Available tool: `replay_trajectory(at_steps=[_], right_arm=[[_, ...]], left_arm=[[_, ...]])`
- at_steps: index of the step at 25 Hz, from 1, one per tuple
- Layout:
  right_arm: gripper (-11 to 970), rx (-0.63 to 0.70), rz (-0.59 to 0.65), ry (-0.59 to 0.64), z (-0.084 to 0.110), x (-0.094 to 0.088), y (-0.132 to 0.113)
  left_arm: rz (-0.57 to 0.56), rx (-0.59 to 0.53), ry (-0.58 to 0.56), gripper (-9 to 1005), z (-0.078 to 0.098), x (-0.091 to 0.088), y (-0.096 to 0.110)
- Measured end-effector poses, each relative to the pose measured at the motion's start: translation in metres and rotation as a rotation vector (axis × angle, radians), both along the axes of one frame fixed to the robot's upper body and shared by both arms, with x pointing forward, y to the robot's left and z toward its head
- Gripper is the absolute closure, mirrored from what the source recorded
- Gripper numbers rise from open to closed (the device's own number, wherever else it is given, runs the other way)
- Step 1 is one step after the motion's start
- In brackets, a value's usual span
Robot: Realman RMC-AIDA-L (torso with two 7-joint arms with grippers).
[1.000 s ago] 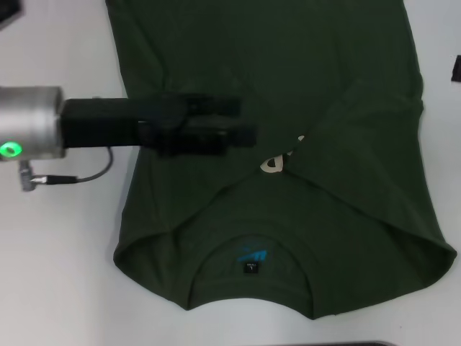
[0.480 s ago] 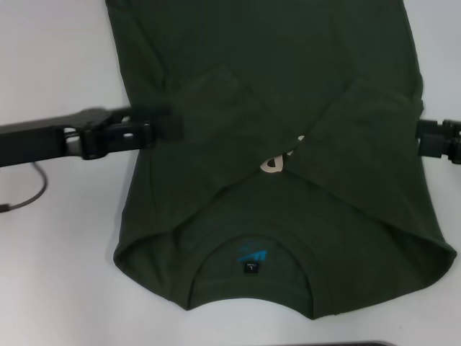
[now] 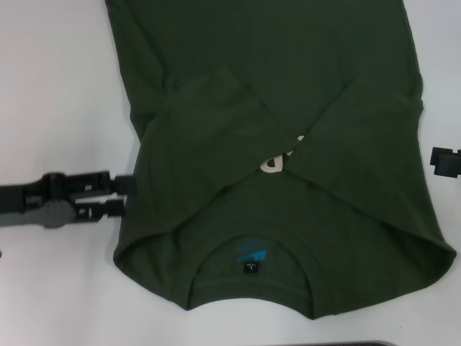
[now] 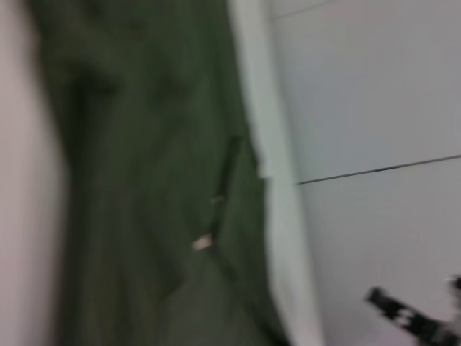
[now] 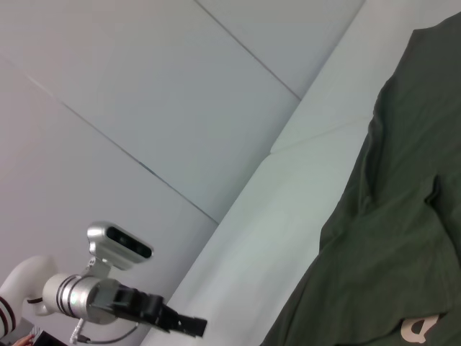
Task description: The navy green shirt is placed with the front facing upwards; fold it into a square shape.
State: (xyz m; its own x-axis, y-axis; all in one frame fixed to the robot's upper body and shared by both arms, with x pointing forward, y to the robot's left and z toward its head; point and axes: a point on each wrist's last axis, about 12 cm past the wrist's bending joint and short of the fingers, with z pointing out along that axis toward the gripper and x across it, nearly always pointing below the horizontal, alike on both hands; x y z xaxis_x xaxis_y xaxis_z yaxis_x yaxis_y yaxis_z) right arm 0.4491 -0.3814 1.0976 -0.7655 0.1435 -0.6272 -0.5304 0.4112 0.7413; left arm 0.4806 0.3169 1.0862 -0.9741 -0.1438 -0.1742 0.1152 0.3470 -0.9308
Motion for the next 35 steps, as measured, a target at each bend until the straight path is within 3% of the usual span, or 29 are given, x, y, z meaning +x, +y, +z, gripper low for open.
replay_trajectory(at_steps=[6, 14, 35], right_arm=[[104, -0.001, 0.009, -0.003, 0.000, 0.002, 0.002], [104, 0.000, 0.014, -0.007, 0.002, 0.004, 0.003], [104, 0.003, 0.004, 0.001, 0.003, 0.006, 0.002]], left_arm=[[0.007, 0.111, 0.100, 155, -0.012, -0.008, 0.012], [0.018, 0.167, 0.161, 155, -0.020, -0.013, 0.019], [0.021, 0.238, 0.224, 156, -0.034, -0.006, 0.009]])
